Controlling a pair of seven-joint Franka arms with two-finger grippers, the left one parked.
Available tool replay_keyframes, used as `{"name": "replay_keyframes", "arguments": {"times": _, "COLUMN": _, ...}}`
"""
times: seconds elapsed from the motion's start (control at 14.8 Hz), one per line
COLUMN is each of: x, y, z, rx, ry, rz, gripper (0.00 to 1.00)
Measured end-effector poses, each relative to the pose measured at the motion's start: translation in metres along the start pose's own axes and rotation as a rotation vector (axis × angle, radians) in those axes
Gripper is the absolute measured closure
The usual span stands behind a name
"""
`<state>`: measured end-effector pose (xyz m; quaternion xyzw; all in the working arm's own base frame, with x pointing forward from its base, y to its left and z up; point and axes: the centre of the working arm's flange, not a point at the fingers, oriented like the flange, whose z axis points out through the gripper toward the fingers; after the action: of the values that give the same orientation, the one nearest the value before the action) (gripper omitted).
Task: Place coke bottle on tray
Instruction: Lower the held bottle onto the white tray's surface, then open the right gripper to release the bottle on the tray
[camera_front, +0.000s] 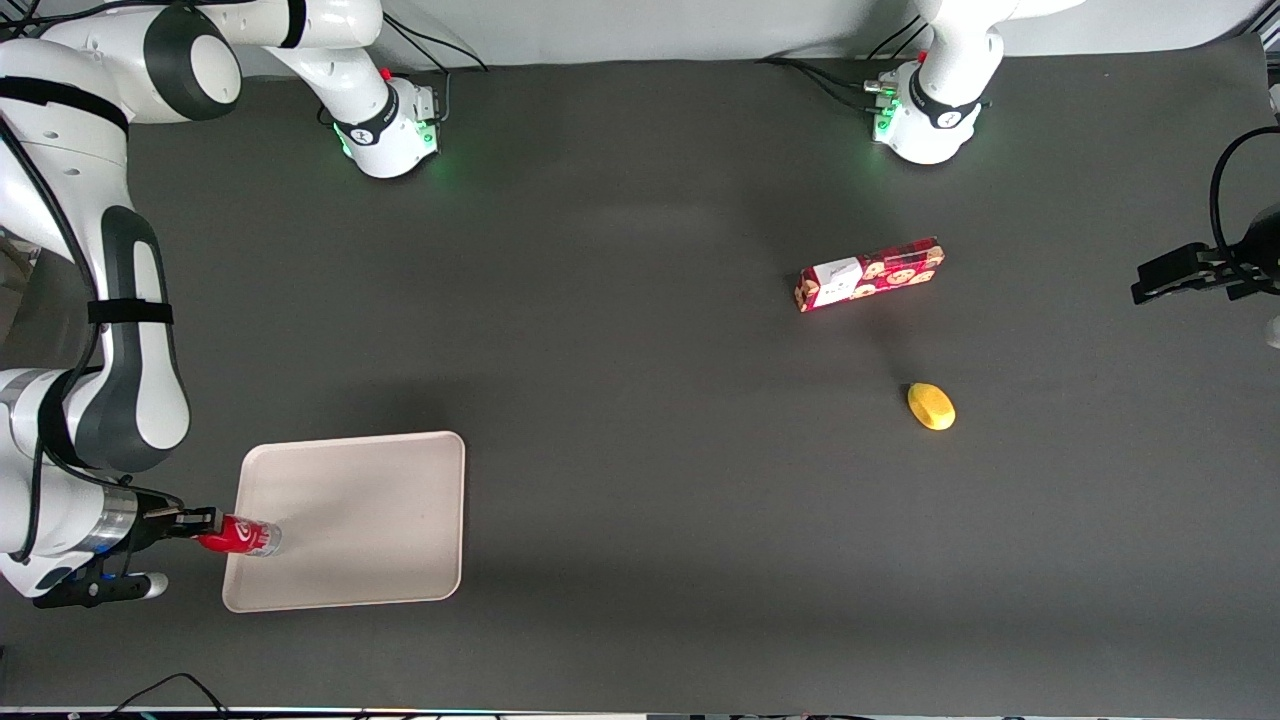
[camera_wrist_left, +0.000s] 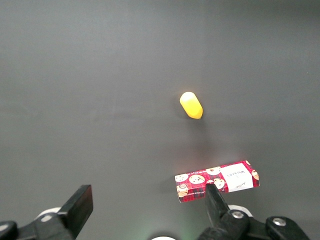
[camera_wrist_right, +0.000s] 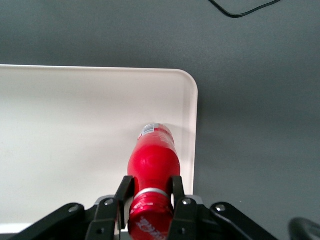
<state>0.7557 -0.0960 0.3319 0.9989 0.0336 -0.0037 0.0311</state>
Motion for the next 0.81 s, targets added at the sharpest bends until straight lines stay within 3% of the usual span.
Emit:
{"name": "replay_keyframes", "arguments": {"times": 0.61, "x": -0.006, "y": 0.016, "z": 0.017, "rx": 0.004, "ry": -0.032, "rz": -0.015, "gripper": 0.63}}
{"name": "replay_keyframes", "arguments": {"times": 0.81, "x": -0.005, "y": 0.015, "z": 0.016, "rx": 0.004, "ry": -0.03, "rz": -0.015, "gripper": 0.4}}
